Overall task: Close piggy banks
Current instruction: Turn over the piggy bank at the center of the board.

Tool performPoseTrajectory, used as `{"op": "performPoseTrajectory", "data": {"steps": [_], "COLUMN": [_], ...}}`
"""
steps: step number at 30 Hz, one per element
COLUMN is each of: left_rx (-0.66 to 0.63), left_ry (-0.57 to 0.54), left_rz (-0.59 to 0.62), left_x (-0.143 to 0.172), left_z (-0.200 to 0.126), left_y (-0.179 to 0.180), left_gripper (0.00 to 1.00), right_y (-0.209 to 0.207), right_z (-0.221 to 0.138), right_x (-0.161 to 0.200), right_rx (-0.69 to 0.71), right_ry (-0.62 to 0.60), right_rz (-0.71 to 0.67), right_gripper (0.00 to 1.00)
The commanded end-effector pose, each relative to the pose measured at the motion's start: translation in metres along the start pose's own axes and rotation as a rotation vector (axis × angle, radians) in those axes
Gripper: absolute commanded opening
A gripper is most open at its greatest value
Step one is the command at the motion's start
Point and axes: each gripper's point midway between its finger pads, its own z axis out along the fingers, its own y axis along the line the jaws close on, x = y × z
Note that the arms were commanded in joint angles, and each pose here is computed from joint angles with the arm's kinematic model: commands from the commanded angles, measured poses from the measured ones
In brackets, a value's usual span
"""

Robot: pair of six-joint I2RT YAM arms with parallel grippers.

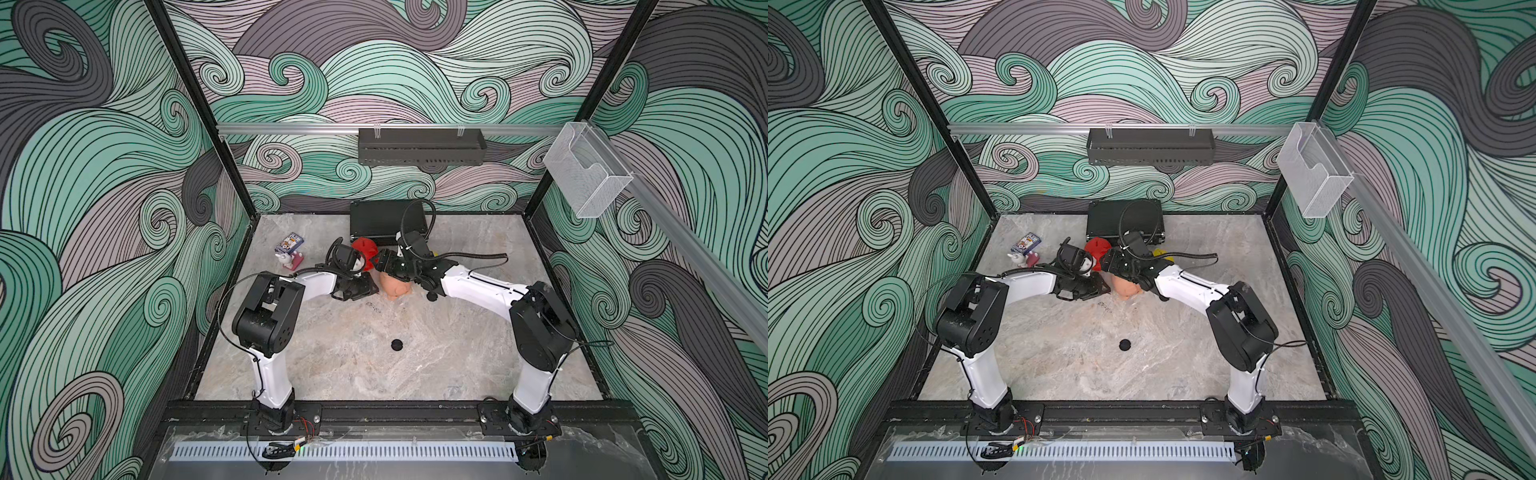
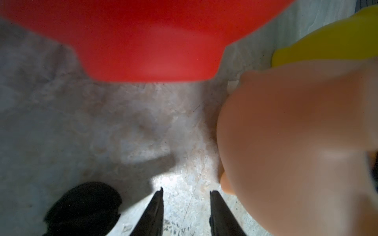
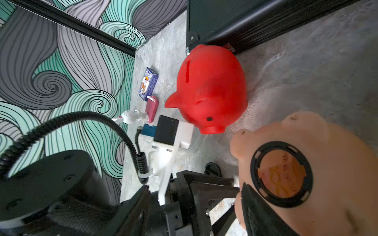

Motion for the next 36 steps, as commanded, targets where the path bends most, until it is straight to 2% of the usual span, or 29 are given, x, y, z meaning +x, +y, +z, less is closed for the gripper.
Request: {"op": "performPoseTrajectory", "data": {"steps": [1, 8, 15, 23, 31, 36], "left_rx": [-0.002, 0.006, -0.004, -0.030, -0.033, 0.024], "left_ry": [0.005, -0.010, -0.031, -0.047, -0.048, -0.034], "left_rz": [0.010, 0.013, 0.015, 0.011, 0.018, 0.028], "left_x": [-0.001, -0.004, -0.004, 0.007, 0.025, 0.038], "left_z": [-0.005, -0.015, -0.032, -0.064, -0.099, -0.105], "left_y": [-0.004, -0.011, -0.015, -0.018, -0.024, -0.037], "left_gripper": [0.38, 0.38, 0.38, 0.39, 0.41, 0.45], "right_y": [-0.002, 0.005, 0.011, -0.004, -0.027, -0.043], "right_z": [-0.001, -0.014, -0.043, -0.078, -0.110, -0.120], "right_x": [-0.002, -0.010, -0.024, -0.028, -0.012, -0.006], "right_rx": [0.027, 0.033, 0.062, 0.112, 0.140, 0.135], "right_ry": [0.004, -0.016, -0.060, -0.061, 0.025, 0.058], "right_rz": [-0.040, -0.095, -0.226, -0.333, -0.385, -0.357], "right_gripper": [0.71, 0.71, 0.72, 0.72, 0.72, 0.71]}}
